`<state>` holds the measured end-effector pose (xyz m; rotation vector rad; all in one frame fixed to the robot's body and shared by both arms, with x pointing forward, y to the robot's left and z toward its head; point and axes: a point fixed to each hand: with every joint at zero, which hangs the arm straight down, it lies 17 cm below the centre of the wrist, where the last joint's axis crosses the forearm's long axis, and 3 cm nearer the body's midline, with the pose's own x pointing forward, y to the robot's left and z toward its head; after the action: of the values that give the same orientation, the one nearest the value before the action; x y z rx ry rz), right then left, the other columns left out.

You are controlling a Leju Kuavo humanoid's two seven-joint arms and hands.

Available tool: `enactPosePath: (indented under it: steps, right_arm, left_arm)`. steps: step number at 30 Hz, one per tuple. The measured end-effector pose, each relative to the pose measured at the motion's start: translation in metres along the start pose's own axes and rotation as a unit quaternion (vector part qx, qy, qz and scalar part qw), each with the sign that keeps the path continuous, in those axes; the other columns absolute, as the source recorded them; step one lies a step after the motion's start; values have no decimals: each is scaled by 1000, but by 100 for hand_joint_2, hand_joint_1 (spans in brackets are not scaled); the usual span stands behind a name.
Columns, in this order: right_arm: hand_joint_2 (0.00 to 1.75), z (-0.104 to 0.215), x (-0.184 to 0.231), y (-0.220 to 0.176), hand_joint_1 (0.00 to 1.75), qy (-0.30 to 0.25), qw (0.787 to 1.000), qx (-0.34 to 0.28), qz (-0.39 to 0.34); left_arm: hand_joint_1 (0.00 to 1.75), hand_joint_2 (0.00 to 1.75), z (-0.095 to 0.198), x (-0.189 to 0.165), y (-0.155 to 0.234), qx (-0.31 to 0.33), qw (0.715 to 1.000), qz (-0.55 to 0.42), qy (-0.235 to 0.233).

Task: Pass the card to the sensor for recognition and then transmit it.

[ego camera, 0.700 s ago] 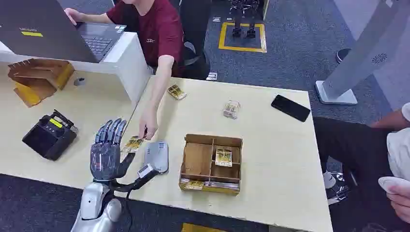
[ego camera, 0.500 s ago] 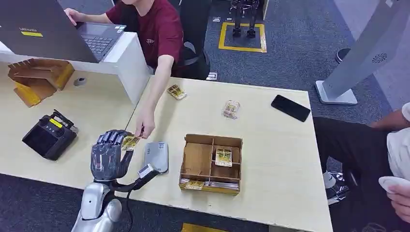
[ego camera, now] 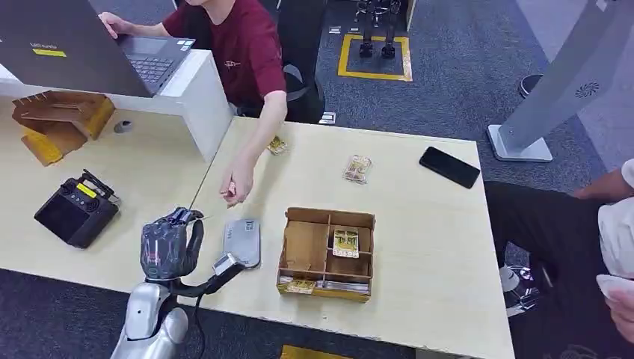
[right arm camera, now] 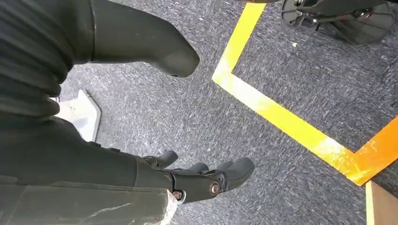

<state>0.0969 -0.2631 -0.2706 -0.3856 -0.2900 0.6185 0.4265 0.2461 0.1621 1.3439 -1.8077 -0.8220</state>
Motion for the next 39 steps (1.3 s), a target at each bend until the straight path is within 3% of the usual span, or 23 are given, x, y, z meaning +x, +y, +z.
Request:
enactPosePath:
  steps: [4,7,11,16,26,39]
  right_arm:
    - [175,0,0,0,0,-2,1000,0,1]
    - [175,0,0,-1,0,-2,1000,-1,2]
    - [175,0,0,-1,0,1,1000,-1,-5]
    - [175,0,-1,-1,0,2,1000,-4,-5]
    - [175,-1,-3,-4,0,9,1000,-11,-7]
    - [175,-1,-5,-5,0,13,1000,-12,-9]
  left_arm:
    - [175,175,0,-8,2,7,999,31,21]
    - [175,175,1,-22,-2,6,990,118,75]
    - [175,175,6,-24,-34,-57,947,287,130]
    - [175,175,16,-17,-61,-123,890,406,169]
    - [175,175,36,-23,-93,-199,835,469,208]
    - [175,175,52,-12,-120,-267,848,411,201]
